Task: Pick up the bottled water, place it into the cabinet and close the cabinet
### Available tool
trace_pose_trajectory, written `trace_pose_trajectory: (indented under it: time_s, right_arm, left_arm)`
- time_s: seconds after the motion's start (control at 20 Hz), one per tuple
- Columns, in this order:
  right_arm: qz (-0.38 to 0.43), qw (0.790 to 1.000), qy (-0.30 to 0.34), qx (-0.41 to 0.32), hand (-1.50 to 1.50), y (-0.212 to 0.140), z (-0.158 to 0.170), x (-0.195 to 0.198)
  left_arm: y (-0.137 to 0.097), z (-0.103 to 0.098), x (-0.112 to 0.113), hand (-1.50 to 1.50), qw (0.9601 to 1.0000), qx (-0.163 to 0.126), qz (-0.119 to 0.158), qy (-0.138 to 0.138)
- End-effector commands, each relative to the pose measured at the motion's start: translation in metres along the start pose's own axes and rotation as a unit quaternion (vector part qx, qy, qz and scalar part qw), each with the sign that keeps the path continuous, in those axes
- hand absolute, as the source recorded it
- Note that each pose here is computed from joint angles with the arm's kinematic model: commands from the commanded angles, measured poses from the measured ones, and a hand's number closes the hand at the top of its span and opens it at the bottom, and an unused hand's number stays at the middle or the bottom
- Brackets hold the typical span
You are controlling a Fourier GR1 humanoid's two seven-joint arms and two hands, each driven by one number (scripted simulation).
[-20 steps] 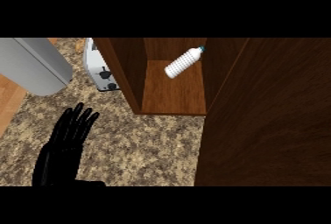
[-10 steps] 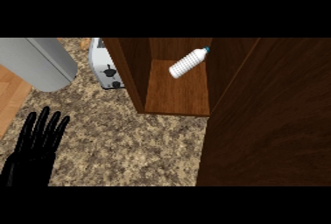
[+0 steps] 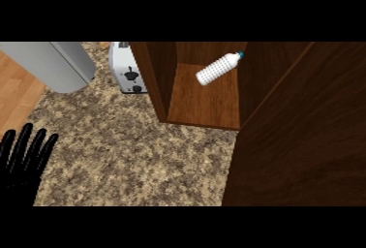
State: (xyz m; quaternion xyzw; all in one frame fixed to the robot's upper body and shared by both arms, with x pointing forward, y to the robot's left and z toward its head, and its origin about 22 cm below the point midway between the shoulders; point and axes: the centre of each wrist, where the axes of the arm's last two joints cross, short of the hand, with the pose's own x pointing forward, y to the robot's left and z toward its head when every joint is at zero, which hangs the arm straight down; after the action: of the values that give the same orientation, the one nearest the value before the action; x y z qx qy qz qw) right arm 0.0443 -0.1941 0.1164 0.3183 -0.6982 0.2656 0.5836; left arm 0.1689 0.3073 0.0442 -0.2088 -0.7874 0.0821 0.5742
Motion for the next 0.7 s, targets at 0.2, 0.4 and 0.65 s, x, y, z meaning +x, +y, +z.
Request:
trace_pose_trajectory:
  time_s: [0.2, 0.4, 0.65]
  right_arm:
    - [-0.023, 0.995, -0.033, 0.094, 1.5, 0.016, -0.023, 0.017]
    - [-0.005, 0.994, -0.02, 0.11, 1.5, 0.01, -0.026, 0.014]
    - [0.041, 0.99, -0.004, 0.133, 1.5, 0.001, -0.029, 0.013]
  left_arm:
    - [0.011, 0.0, 0.012, -1.5, 0.9996, -0.026, 0.011, -0.003]
    - [0.015, 0.0, 0.019, -1.5, 0.9991, -0.042, 0.002, 0.004]
    - [0.016, -0.004, 0.026, -1.5, 0.9986, -0.053, 0.005, 0.004]
